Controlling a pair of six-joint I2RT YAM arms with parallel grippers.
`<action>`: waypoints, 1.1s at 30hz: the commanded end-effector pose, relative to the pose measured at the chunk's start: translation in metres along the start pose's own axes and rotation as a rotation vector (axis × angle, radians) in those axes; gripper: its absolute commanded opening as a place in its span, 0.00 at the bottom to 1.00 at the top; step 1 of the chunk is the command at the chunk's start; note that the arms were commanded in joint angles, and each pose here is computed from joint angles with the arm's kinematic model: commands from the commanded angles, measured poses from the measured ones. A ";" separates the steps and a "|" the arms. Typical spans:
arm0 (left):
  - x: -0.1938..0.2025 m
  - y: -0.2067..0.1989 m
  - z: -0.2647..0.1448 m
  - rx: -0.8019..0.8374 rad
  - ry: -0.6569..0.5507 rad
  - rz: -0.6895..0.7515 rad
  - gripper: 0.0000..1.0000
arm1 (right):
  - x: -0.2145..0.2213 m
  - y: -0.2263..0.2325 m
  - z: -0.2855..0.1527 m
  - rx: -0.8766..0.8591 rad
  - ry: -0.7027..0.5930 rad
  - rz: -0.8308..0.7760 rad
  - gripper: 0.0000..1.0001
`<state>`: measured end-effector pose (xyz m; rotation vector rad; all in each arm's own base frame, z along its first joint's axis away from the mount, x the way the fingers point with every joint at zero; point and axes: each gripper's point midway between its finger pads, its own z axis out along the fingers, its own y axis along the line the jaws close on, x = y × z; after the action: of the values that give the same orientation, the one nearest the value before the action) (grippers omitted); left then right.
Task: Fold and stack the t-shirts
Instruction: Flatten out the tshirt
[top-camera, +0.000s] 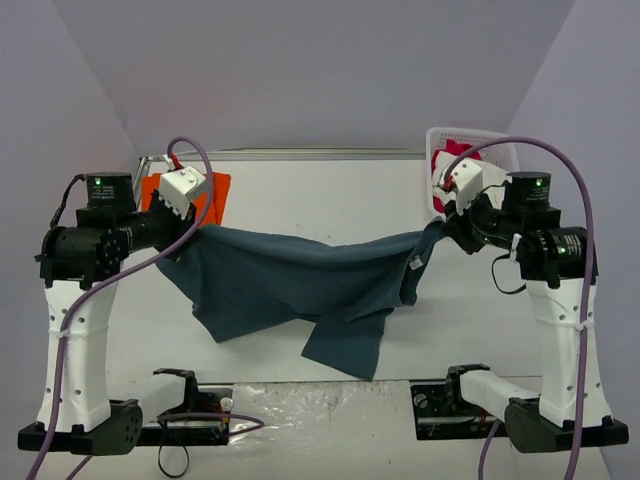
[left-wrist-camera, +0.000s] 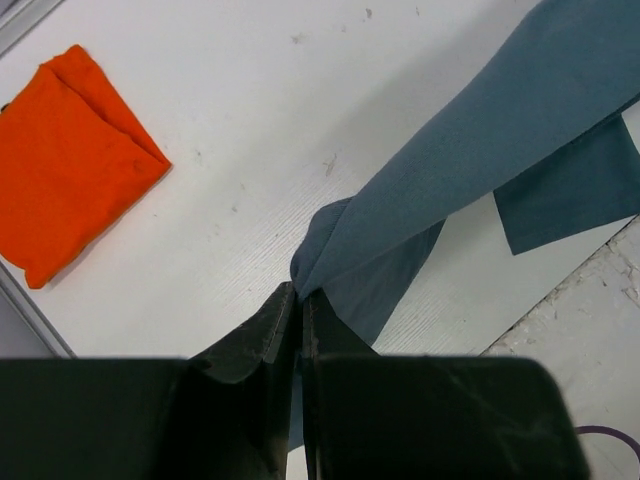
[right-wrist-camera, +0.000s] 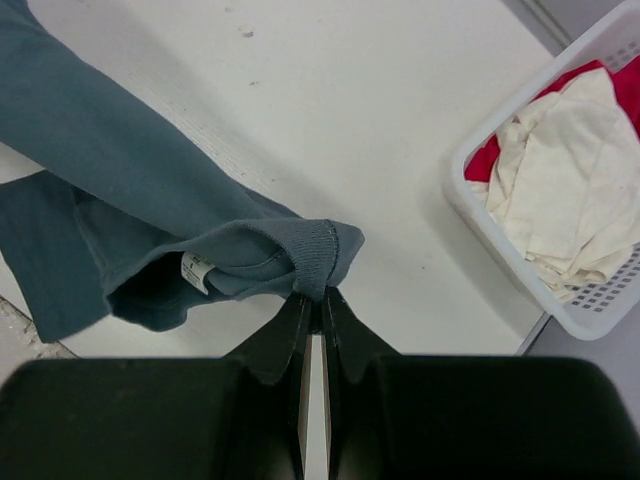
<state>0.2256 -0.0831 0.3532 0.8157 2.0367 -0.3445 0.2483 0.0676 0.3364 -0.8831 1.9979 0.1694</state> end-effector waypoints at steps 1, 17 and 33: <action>-0.005 0.012 0.006 -0.041 -0.019 -0.006 0.02 | 0.006 -0.011 0.023 -0.006 0.029 0.019 0.00; -0.035 0.121 0.128 -0.093 0.084 -0.202 0.02 | -0.068 -0.148 0.171 0.101 0.061 0.200 0.00; 0.022 -0.035 -0.049 0.019 -0.057 0.237 0.39 | -0.035 0.016 -0.035 -0.065 -0.131 -0.058 0.44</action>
<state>0.2205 -0.0689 0.4219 0.7790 1.7953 -0.2133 0.2680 0.0792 0.4326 -0.8040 1.7486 0.1975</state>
